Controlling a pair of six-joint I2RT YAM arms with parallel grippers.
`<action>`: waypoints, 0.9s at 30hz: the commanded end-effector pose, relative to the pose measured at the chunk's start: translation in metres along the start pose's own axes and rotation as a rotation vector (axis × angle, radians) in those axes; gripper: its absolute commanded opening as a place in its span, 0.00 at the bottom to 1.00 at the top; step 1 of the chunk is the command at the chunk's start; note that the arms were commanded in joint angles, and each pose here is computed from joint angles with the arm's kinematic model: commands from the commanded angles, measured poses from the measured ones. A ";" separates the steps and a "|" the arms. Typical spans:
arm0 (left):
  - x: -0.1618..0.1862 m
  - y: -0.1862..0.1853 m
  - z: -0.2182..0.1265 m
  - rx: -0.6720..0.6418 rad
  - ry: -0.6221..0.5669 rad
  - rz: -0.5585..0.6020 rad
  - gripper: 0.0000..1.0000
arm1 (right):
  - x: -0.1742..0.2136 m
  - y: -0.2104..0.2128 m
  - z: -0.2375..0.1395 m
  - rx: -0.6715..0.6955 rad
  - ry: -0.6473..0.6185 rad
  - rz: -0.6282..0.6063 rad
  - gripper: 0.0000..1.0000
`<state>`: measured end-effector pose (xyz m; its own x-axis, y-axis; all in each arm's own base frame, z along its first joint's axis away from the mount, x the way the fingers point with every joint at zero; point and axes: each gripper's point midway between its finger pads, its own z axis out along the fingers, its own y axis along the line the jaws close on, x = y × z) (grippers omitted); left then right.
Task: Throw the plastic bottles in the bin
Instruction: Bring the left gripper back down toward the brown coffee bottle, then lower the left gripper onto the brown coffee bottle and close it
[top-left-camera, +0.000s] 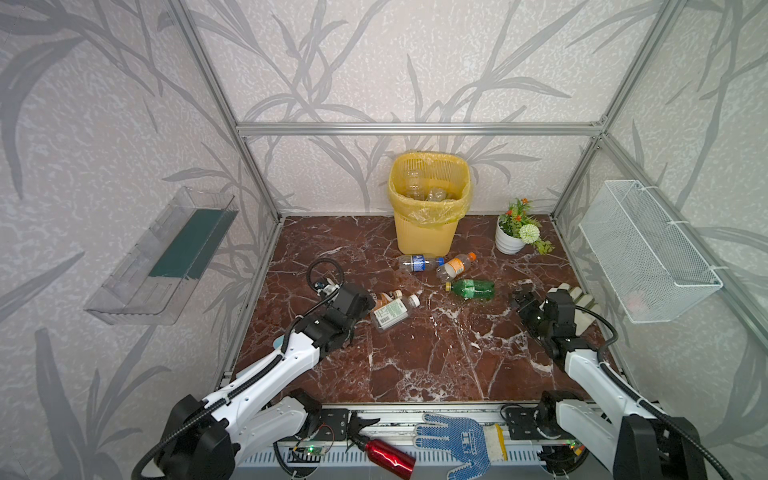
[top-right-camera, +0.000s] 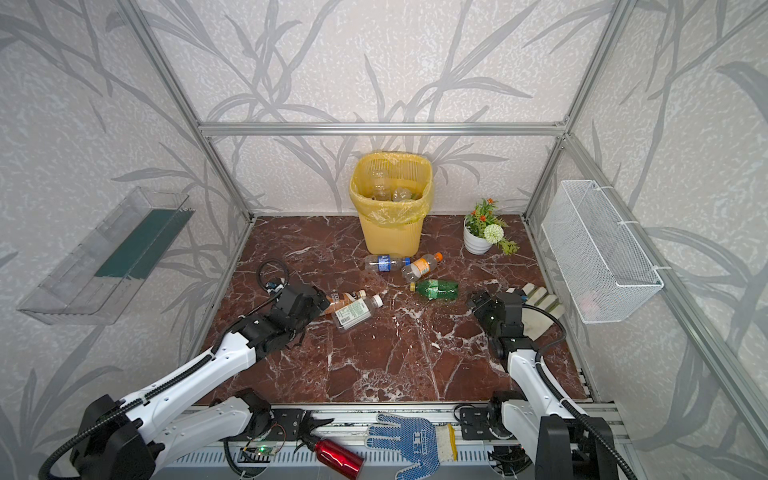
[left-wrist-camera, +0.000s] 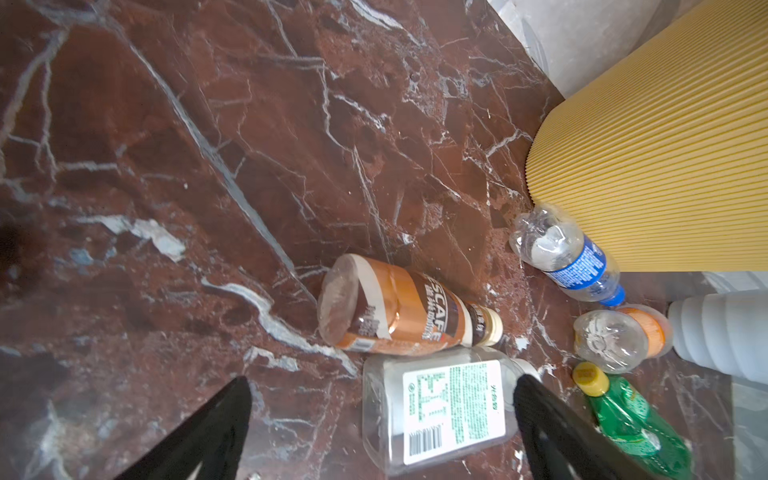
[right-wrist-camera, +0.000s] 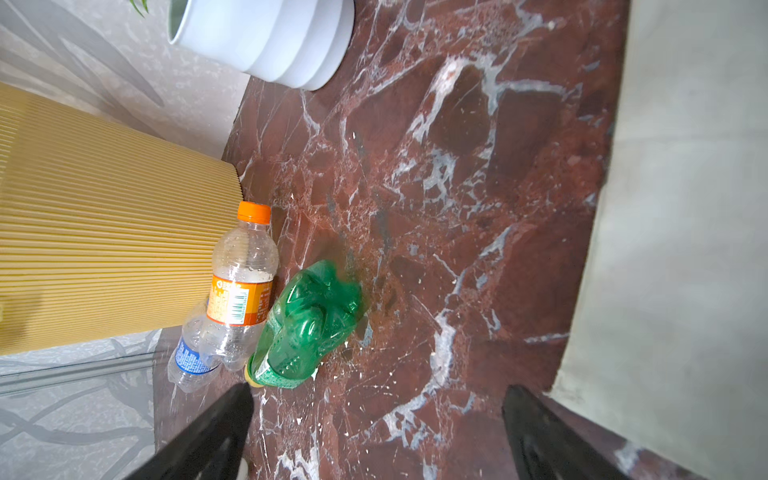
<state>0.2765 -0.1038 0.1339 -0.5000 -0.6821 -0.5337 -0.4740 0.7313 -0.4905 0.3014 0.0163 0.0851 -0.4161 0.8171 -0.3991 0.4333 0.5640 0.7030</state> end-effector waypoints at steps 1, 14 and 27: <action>0.005 -0.002 0.001 -0.023 -0.021 -0.125 0.99 | 0.000 0.000 0.002 -0.011 -0.001 0.005 0.94; 0.030 -0.020 0.051 -0.029 0.030 -0.193 0.99 | 0.002 -0.004 0.002 0.006 0.006 -0.002 0.94; 0.021 -0.030 0.097 -0.045 0.092 -0.187 0.99 | 0.001 -0.008 0.000 0.026 -0.004 -0.010 0.95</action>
<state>0.3370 -0.1328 0.0645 -0.4564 -0.8079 -0.3728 -0.6194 0.5893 -0.5188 0.3021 0.0161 0.0830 -0.4180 0.8162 -0.3990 0.4363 0.5656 0.6999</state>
